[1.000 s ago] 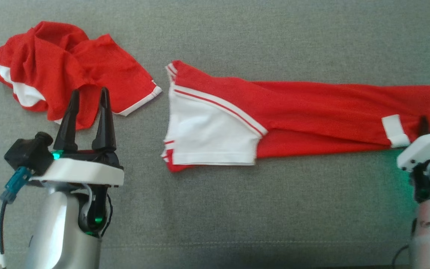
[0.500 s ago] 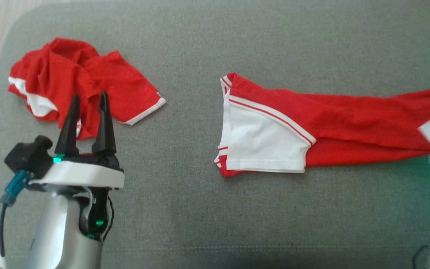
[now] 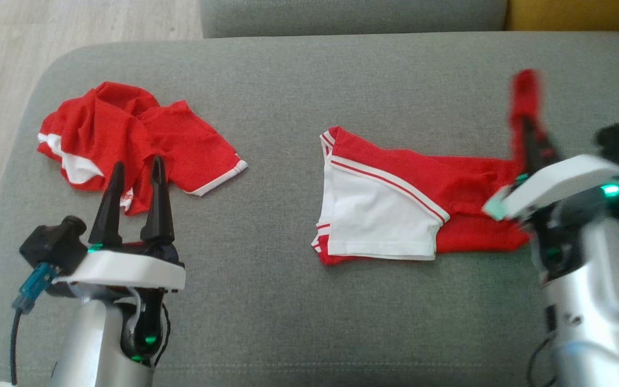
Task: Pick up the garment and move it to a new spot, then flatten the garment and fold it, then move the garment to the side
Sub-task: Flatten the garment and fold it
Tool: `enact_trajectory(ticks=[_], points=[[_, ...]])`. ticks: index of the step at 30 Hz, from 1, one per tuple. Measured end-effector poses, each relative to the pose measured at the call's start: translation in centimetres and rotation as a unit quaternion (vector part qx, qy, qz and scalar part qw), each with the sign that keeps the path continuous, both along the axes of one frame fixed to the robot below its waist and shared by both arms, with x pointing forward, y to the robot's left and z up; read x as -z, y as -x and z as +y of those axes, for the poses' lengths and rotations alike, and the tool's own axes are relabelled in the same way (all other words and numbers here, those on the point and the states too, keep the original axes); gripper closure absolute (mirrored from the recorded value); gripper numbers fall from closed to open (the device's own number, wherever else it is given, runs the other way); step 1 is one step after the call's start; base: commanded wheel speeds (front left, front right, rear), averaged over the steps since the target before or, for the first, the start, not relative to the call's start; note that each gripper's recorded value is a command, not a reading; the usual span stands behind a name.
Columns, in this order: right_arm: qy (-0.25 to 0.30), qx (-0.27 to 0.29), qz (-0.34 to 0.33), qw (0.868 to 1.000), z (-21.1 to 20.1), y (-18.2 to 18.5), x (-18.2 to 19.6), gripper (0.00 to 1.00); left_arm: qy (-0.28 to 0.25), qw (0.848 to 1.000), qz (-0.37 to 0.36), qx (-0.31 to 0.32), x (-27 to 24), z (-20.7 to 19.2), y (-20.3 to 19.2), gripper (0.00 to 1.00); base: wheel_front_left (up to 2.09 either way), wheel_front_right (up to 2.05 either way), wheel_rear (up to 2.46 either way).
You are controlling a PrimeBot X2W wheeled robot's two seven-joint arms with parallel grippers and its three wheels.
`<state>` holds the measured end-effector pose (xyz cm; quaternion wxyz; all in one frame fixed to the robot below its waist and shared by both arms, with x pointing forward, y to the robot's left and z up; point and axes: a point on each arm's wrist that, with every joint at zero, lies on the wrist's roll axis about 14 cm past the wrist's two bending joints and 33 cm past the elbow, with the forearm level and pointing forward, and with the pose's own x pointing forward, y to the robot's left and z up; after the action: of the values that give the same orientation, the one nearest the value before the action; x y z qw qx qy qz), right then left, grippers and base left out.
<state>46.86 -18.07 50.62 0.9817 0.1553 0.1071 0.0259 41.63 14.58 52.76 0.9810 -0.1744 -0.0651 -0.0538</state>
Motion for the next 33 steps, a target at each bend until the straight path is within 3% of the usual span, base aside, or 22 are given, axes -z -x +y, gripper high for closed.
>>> enact_trajectory(ticks=[6, 10, 24, 25, 26, 33], points=[[-0.076, -0.108, 0.013, 0.991, 8.3, 2.0, 1.6, 1.00, -0.001, 1.000, 0.003, -0.008, 0.2, 0.5, 0.6, 0.00, 0.00, 0.00, 0.00], [-0.092, -0.155, 0.021, 0.983, 12.4, 3.2, 3.1, 1.00, 0.001, 1.000, 0.007, -0.011, 0.3, 0.7, 1.1, 0.00, 0.00, 0.00, 0.00], [-0.089, -0.205, 0.048, 0.974, 17.2, 4.3, 7.0, 1.00, 0.003, 0.999, 0.031, -0.016, 1.7, 0.7, 2.7, 0.00, 0.00, 0.00, 0.00], [-0.085, -0.213, 0.052, 0.972, 17.6, 4.5, 7.2, 0.77, 0.003, 0.999, 0.031, -0.018, 1.7, 0.8, 2.8, 0.00, 0.00, 0.00, 0.00], [-0.083, -0.220, 0.055, 0.970, 18.0, 4.7, 7.4, 0.00, 0.002, 0.999, 0.032, -0.021, 1.7, 0.9, 2.8, 0.00, 0.00, 0.00, 0.00], [-0.140, -0.281, 0.060, 0.948, 22.5, 7.5, 6.1, 0.00, 0.002, 0.999, 0.030, -0.029, 1.6, 1.5, 3.0, 0.00, 0.00, 0.00, 0.00]])
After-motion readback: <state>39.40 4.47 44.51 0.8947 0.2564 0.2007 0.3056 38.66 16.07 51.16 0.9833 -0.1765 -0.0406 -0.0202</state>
